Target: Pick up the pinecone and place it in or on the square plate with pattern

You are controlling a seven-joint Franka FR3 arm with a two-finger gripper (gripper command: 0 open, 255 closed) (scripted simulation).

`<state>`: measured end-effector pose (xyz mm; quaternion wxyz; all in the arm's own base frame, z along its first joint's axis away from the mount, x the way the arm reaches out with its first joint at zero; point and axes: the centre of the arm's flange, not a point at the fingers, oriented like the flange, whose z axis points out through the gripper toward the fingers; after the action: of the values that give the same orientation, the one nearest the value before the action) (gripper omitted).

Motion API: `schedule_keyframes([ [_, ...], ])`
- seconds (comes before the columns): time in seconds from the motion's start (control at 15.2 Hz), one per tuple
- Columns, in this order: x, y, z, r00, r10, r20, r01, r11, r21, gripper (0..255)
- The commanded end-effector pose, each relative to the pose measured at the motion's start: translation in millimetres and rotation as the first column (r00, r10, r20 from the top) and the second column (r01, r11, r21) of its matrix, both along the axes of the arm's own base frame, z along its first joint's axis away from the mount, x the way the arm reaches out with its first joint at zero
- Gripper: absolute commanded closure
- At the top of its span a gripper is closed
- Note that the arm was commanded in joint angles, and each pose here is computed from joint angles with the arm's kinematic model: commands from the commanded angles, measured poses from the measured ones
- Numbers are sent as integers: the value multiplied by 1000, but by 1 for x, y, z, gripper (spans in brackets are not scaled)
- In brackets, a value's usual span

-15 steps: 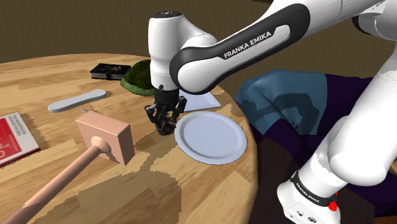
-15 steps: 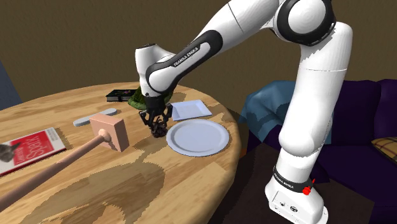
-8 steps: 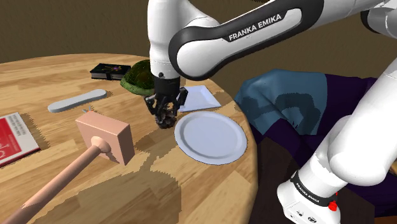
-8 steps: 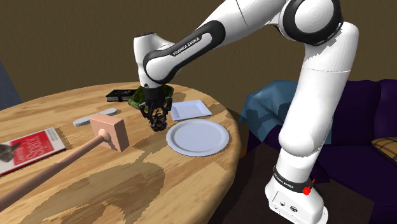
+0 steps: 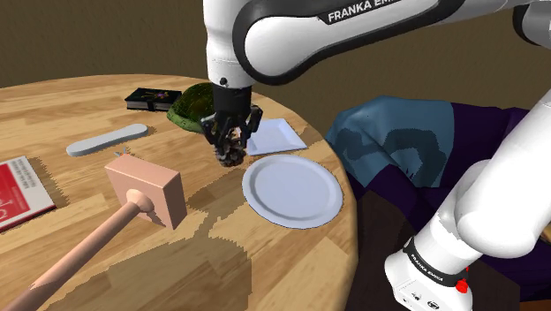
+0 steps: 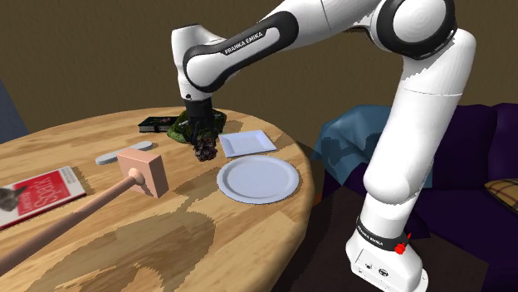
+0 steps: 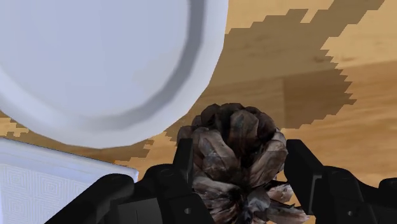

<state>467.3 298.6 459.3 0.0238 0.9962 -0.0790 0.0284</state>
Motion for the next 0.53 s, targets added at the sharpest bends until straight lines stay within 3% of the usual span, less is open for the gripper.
schedule_keyframes([
  [0.0,0,0,8,1000,0,0,0,1000,0,255],
  [0.46,38,-84,12,1000,0,0,0,1000,0,255],
])
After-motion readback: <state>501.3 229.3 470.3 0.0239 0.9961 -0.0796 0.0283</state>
